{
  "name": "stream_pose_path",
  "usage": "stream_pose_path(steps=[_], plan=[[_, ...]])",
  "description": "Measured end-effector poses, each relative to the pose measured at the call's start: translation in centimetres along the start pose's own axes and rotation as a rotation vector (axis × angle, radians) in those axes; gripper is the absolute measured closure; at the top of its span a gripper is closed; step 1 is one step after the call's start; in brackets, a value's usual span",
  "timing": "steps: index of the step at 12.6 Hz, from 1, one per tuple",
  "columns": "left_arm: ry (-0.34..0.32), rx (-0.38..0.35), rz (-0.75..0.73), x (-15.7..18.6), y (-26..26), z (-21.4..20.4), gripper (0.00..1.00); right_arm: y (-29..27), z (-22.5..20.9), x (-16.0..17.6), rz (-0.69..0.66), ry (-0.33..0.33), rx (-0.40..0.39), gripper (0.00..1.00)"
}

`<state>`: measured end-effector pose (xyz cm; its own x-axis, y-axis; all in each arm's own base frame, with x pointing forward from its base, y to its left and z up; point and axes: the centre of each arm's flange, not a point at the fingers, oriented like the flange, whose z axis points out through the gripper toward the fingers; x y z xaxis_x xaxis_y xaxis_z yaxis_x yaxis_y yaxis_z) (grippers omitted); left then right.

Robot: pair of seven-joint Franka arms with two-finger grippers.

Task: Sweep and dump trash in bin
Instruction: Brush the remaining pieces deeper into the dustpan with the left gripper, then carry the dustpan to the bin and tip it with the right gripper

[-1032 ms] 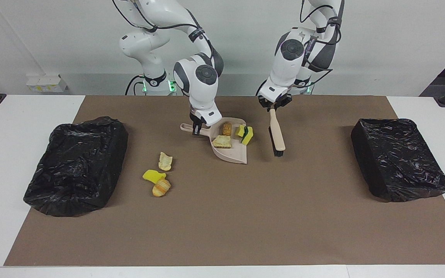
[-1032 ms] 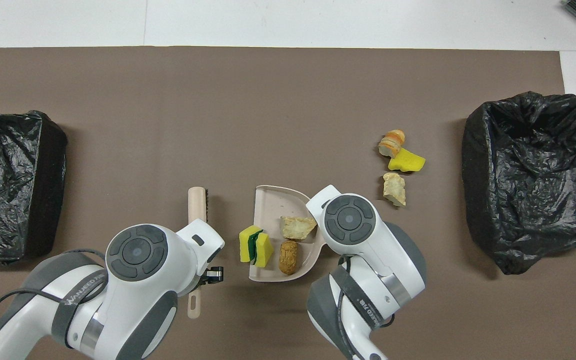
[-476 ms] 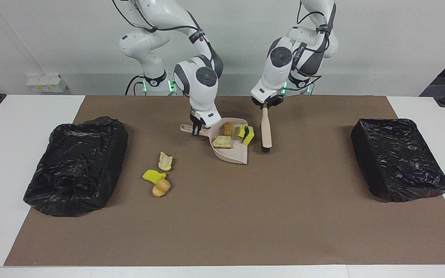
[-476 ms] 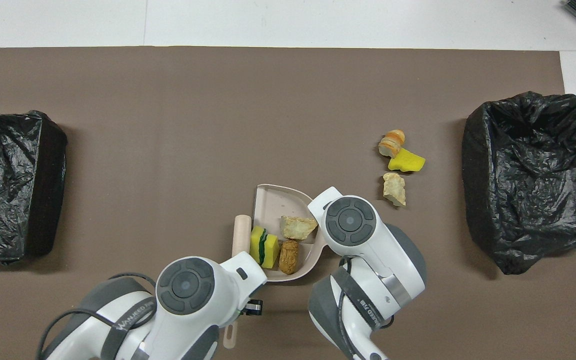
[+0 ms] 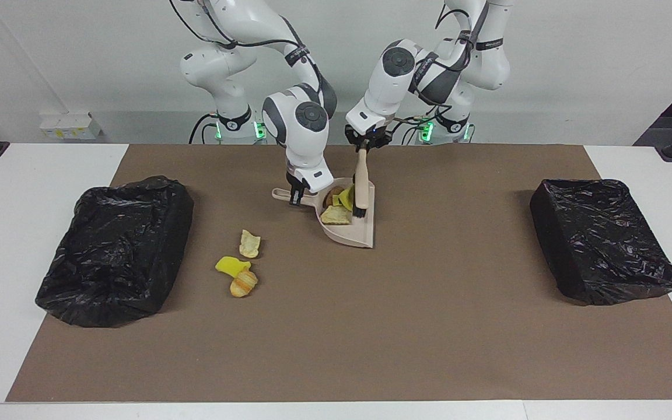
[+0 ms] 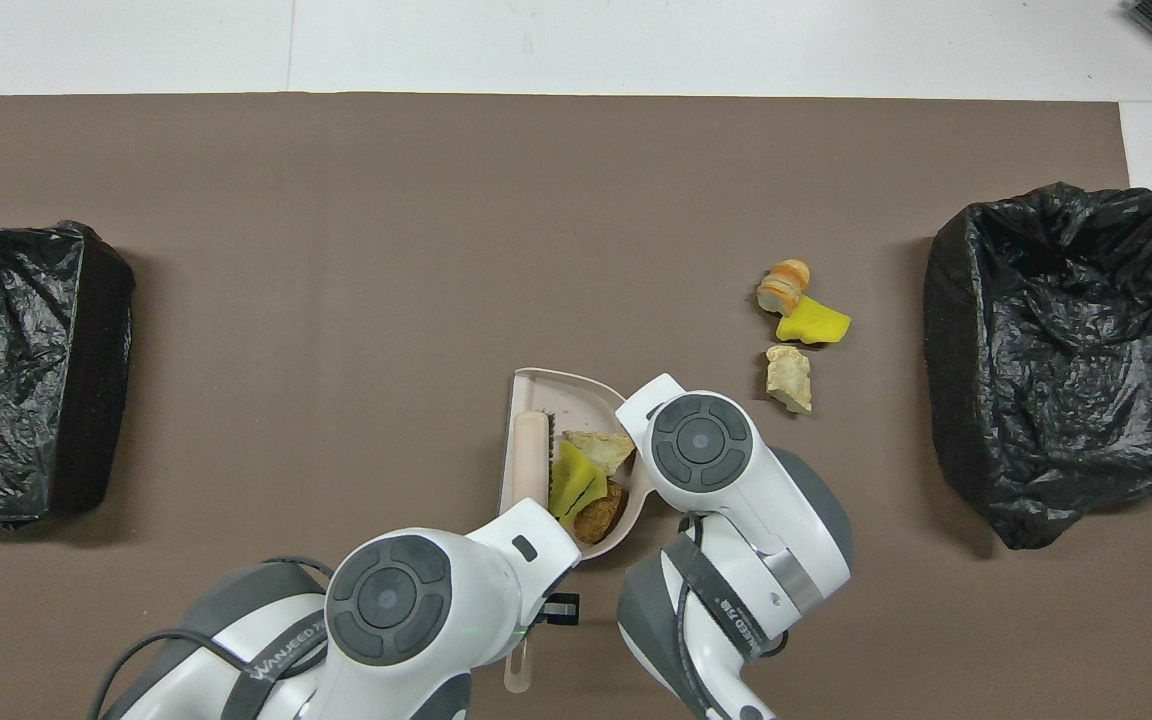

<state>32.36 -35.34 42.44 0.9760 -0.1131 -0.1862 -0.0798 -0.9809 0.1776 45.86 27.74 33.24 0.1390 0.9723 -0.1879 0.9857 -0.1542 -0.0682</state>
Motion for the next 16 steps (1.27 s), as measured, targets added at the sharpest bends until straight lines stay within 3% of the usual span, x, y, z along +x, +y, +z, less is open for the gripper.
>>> stream_pose_path(steps=[7,10,12,16], plan=[[0.002,0.086,-0.057,-0.1,-1.1,-1.7,0.74,0.0,0.0,0.0,0.0,0.0,0.0,0.68],[0.003,0.166,-0.04,-0.3,-2.2,-2.7,0.74,0.0,-0.6,-0.6,0.003,-0.004,0.007,0.68],[0.022,0.205,-0.037,0.2,-3.5,-3.3,0.74,0.6,-2.3,-3.3,0.008,-0.013,0.033,0.68],[0.006,0.217,-0.019,1.8,-6.3,-3.6,0.74,2.3,-8.5,-12.2,0.054,-0.006,0.087,0.68]])
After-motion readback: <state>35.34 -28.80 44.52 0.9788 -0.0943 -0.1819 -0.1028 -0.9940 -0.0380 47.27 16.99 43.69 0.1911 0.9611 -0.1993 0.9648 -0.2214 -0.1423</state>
